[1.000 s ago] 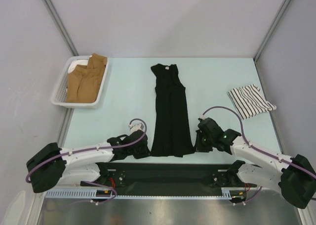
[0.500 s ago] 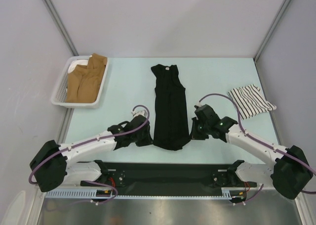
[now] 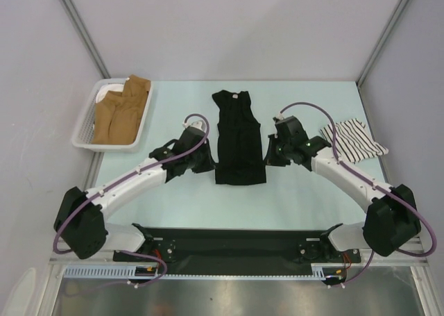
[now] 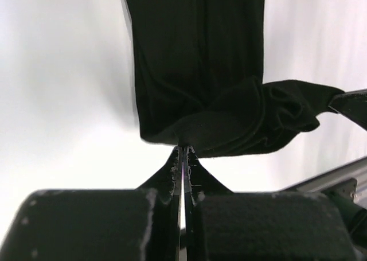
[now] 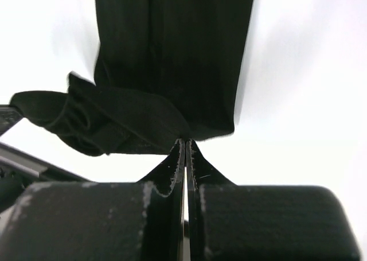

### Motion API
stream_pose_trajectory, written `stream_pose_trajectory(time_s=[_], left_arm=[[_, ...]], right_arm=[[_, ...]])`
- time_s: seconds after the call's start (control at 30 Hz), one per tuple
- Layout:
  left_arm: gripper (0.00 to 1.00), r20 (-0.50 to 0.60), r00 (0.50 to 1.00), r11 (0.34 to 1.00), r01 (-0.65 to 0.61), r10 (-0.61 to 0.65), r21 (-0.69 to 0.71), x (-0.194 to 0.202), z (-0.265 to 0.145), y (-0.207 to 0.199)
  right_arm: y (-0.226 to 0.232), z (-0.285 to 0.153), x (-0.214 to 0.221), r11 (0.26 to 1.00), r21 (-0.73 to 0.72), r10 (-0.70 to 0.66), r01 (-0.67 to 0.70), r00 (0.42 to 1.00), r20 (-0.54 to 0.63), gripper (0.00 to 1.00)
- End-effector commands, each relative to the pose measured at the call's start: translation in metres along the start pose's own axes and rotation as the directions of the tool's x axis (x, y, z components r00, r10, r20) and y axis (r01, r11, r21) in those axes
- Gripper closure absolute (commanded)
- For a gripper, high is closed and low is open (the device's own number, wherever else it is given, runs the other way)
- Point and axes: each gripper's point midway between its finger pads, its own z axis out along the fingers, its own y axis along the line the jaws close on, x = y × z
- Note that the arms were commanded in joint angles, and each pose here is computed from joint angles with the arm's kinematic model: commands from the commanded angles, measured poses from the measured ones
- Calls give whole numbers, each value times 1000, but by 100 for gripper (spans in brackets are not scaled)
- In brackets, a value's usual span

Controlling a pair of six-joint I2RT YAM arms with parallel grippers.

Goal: Fold and stack the tank tops
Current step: Fold the tank top

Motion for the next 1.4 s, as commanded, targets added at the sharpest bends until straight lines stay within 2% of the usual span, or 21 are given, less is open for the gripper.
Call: stream_pose_trajectory(time_s=[0.0,0.23,0.4,0.5,0.63,0.83,0.97,1.1,1.13,1.17,1.23,1.27,1.3,1.37], left_arm=[[100,28,998,999,-47,47,-14,-26,7,-2],[100,81,996,999,-39,42,-34,-73,18,-5],[100,72,997,996,-25,31,-82,-95,36,10],[100,106,994,998,-28,35,-59,-115,40,2],[100,98,994,995,-49,58,-86,-127,47,0],[100,116,991,997,-61,66,-49,-146,56,-8],[100,97,994,996,-45,53,-79,-152,71,2],[99,102,994,997,-24,32,-75,-163,91,15],[97,84,996,996,-17,24,-88,-160,104,23],[85,81,996,996,-17,24,-83,-161,112,24],[65,80,997,998,-17,22,-68,-165,124,28],[46,67,998,998,-16,20,-67,-162,138,34],[37,69,997,998,-12,16,-67,-164,140,36],[25,97,995,999,-13,17,-37,-172,134,35]], right_arm=[[8,1,-38,999,-8,-44,45,997,70,100],[6,21,-83,998,35,-48,45,994,94,100],[5,32,-109,999,40,-32,28,994,104,100],[3,39,-122,999,40,-24,20,993,113,100],[2,40,-137,1000,25,-8,5,992,127,100],[4,39,-155,1000,13,2,-4,989,151,100],[-7,56,-161,999,5,36,-37,989,146,100],[-26,94,-165,996,-7,90,-90,987,134,98],[-31,100,-166,995,2,101,-103,986,134,97],[-39,107,-168,993,22,116,-120,984,135,91],[-52,127,-169,987,24,154,-158,980,129,72],[-55,132,-170,985,27,165,-170,978,130,56],[-61,135,-170,982,39,177,-184,975,136,46],[-59,130,-172,983,25,175,-181,971,161,37]])
